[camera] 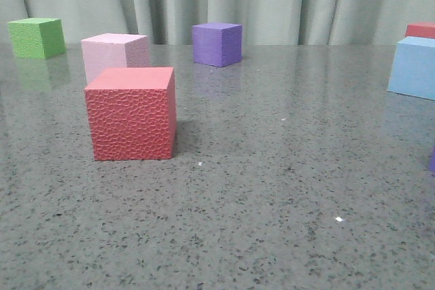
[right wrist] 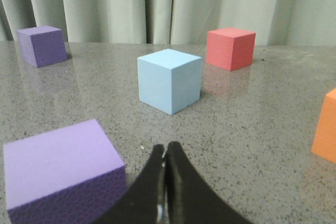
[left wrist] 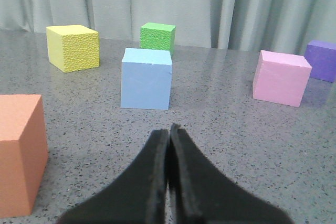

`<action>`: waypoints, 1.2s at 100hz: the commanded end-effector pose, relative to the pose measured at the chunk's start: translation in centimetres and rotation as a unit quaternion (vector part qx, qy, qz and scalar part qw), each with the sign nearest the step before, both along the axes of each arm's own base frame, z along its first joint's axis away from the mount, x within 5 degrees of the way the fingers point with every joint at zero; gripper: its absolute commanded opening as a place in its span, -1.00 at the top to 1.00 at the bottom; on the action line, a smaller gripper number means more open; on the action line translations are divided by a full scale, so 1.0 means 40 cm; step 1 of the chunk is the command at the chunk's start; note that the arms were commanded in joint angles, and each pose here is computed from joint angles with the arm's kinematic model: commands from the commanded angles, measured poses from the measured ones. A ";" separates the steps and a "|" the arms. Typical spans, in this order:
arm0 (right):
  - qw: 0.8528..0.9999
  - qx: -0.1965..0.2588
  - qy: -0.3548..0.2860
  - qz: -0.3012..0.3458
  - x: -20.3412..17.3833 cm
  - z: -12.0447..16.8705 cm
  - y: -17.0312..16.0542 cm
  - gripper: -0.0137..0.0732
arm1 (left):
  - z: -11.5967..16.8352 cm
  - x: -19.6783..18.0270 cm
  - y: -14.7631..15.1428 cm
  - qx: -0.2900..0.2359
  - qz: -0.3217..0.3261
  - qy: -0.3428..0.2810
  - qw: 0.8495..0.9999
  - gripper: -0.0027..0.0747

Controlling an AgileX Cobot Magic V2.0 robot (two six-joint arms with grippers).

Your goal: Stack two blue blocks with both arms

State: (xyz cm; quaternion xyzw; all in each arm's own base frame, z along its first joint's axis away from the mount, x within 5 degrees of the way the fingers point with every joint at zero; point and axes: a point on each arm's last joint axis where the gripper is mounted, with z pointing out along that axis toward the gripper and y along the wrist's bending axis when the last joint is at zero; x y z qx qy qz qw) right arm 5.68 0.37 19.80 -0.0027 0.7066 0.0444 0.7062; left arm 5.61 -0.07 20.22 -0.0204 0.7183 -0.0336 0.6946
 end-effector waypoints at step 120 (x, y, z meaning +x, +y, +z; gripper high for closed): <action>0.985 0.052 0.165 0.020 0.008 0.395 0.015 0.84 | 0.350 0.075 -0.004 -0.039 0.008 0.202 0.979 0.98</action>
